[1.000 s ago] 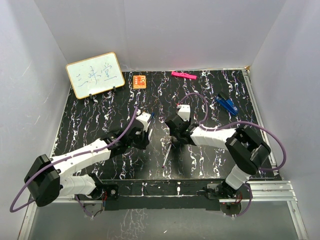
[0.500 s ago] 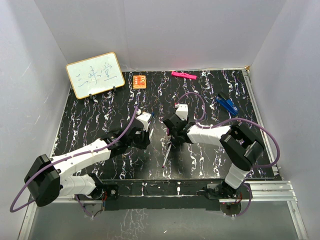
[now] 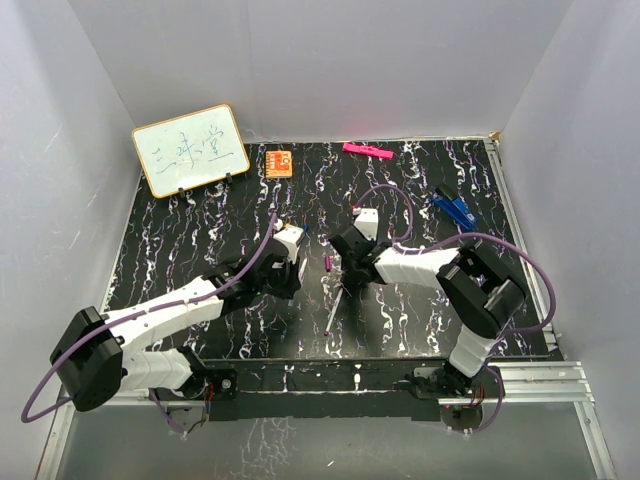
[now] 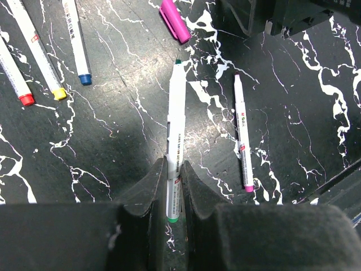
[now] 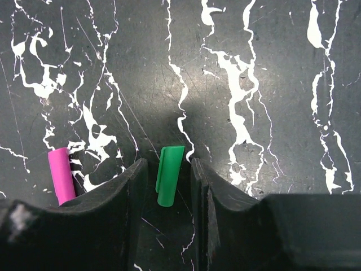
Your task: Insert the pens into the pen caps
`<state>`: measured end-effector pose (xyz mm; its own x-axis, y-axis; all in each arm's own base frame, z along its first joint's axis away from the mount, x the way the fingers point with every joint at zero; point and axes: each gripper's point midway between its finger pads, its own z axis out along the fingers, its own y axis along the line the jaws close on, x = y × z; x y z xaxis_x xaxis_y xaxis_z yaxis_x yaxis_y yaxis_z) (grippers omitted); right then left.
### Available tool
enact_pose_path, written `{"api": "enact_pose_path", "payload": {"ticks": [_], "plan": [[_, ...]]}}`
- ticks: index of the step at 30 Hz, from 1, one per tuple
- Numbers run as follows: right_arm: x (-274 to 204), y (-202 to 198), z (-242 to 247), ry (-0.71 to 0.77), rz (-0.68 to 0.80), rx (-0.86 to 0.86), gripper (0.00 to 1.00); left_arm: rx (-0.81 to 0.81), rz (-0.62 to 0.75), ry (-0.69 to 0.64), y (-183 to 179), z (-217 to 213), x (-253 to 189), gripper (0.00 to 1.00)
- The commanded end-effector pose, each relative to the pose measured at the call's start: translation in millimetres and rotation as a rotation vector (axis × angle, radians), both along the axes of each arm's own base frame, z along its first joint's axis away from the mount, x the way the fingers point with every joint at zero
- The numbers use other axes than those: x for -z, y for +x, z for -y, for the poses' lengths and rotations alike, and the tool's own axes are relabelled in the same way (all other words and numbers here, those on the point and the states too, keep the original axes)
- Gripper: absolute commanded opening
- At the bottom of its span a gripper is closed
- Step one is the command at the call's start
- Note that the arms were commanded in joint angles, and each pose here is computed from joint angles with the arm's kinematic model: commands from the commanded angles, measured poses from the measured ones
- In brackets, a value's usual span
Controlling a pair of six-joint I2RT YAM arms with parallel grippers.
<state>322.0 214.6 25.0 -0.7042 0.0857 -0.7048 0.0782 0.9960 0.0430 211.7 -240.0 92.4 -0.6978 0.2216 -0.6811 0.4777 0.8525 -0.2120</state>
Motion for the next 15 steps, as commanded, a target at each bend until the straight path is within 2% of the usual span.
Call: {"api": "enact_pose_path", "payload": {"ticks": [1,3,4,5,8,15], "plan": [[1,4,-12,0.051,-0.003,-0.006,0.34,-0.021,0.017,-0.012,6,1,-10,0.00],[4,0,-12,0.056,-0.020,-0.002,0.33,-0.026,0.020,-0.010,7,0,-10,0.00],[5,-1,-12,0.058,-0.028,0.001,0.30,-0.028,0.022,-0.008,7,0,-11,0.00],[16,-6,-9,0.037,-0.058,0.002,0.25,-0.030,0.024,-0.009,7,-1,-11,0.00],[24,-13,-5,0.027,-0.094,0.011,0.00,-0.039,0.031,-0.003,8,-3,-12,0.00],[20,-16,1,0.009,-0.100,0.018,0.00,-0.039,0.042,0.011,11,-3,-14,0.00]]}}
